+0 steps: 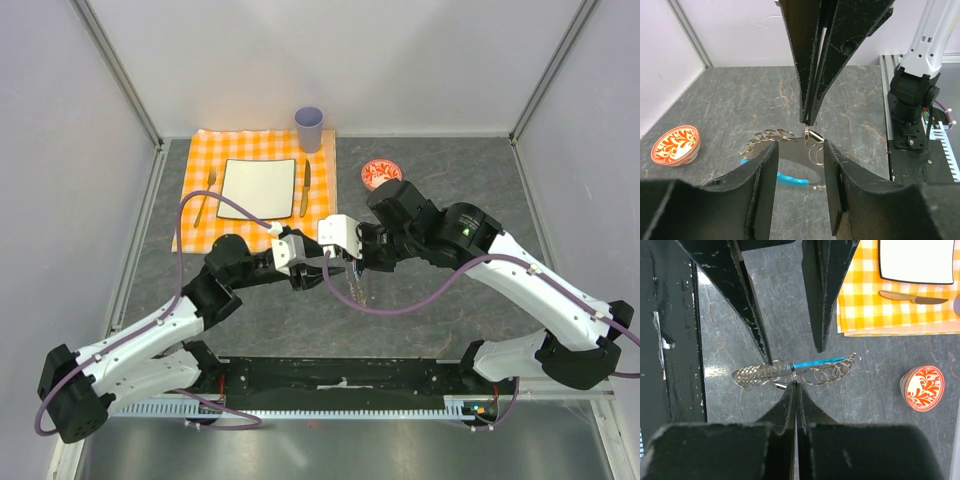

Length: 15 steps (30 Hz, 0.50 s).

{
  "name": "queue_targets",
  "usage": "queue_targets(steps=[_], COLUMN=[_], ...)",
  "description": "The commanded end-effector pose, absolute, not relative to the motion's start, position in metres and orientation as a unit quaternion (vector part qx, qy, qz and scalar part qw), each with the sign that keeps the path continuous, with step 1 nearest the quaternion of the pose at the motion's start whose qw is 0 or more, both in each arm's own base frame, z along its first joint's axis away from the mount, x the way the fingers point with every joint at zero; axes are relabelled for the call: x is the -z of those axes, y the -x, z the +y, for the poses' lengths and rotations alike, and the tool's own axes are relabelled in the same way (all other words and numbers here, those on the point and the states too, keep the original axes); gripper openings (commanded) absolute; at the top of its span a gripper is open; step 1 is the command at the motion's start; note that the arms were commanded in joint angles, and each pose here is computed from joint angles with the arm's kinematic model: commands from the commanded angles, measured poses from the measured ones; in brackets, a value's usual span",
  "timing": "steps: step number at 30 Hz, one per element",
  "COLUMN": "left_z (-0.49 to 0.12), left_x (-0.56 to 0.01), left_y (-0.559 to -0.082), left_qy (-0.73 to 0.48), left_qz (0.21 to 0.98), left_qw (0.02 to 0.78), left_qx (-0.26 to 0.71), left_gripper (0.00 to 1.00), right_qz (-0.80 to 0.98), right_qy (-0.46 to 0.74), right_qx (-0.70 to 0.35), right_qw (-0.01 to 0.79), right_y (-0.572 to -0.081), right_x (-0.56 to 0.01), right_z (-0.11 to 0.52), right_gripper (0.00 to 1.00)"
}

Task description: Put the keys on the keyring

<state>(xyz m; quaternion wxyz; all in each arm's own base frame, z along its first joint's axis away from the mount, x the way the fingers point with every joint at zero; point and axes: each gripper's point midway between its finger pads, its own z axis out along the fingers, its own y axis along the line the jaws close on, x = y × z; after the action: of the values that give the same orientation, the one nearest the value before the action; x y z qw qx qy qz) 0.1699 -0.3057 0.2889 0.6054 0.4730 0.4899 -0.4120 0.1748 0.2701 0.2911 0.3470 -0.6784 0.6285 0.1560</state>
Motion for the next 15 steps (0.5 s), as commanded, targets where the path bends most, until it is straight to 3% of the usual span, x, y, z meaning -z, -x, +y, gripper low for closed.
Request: queue_targets(steps=[1, 15], left_z=[-0.3149, -0.3247], left_x=[-0.3114, -0.3107], left_y=[-0.1599, -0.1622], left_qy=[-0.501, -0.499], left_qz=[0.440, 0.442], left_qw=[0.610, 0.597], left_qx=[0.428, 0.447], left_gripper=[0.46, 0.37], right_qz=[0.614, 0.608], right_qy=[0.677, 0.679], right_qx=[-0.149, -0.158], right_qw=[0.378, 0.379], right_y=[-0.1793, -0.1770], right_x=[-0.3087, -0.3034], right_z=[0.2754, 0.2786], right_gripper=[0.00, 0.00])
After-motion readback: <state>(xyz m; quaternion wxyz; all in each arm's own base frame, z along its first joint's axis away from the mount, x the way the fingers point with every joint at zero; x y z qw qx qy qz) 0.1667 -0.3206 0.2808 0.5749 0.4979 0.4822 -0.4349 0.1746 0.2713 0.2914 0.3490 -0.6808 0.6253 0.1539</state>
